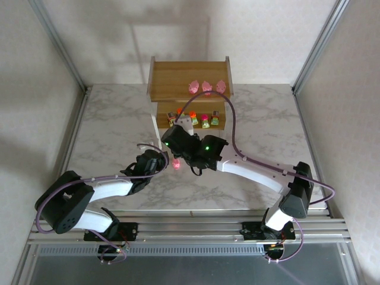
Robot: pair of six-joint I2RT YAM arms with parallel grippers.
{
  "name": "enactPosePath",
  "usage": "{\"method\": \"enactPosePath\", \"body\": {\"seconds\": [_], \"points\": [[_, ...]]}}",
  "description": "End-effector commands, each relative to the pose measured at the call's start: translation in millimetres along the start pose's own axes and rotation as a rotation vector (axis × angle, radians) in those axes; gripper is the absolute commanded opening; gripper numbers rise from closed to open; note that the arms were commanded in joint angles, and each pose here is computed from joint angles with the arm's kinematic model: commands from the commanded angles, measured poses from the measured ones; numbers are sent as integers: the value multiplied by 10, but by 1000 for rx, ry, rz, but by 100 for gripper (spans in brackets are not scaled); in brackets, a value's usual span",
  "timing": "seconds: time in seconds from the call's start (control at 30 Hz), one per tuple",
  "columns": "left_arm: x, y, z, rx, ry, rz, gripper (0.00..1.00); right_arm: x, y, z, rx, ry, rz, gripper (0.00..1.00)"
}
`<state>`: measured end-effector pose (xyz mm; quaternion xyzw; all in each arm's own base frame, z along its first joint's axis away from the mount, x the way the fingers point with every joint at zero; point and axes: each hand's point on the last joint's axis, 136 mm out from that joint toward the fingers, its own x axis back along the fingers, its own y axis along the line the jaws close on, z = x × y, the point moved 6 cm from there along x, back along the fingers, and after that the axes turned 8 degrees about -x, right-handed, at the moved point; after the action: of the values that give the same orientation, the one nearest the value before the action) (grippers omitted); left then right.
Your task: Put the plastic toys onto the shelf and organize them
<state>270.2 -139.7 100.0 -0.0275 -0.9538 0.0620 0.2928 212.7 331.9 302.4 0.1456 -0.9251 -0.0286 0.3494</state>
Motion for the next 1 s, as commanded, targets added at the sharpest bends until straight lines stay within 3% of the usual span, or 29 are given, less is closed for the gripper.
{"method": "enactPosePath", "body": {"seconds": [0.0,0.57,0.73,0.97], "points": [[1,-5,-73,29,-15,2,75,299,-16,-245,54,-61,10,15],[15,-8,-87,32,-18,7,75,911,265,-1153,114,-264,-70,15],[13,-12,-79,32,-14,11,75,873,357,-1373,124,-299,-55,14],[35,-17,-94,36,-20,19,75,515,236,-1620,69,-268,3,14]]}}
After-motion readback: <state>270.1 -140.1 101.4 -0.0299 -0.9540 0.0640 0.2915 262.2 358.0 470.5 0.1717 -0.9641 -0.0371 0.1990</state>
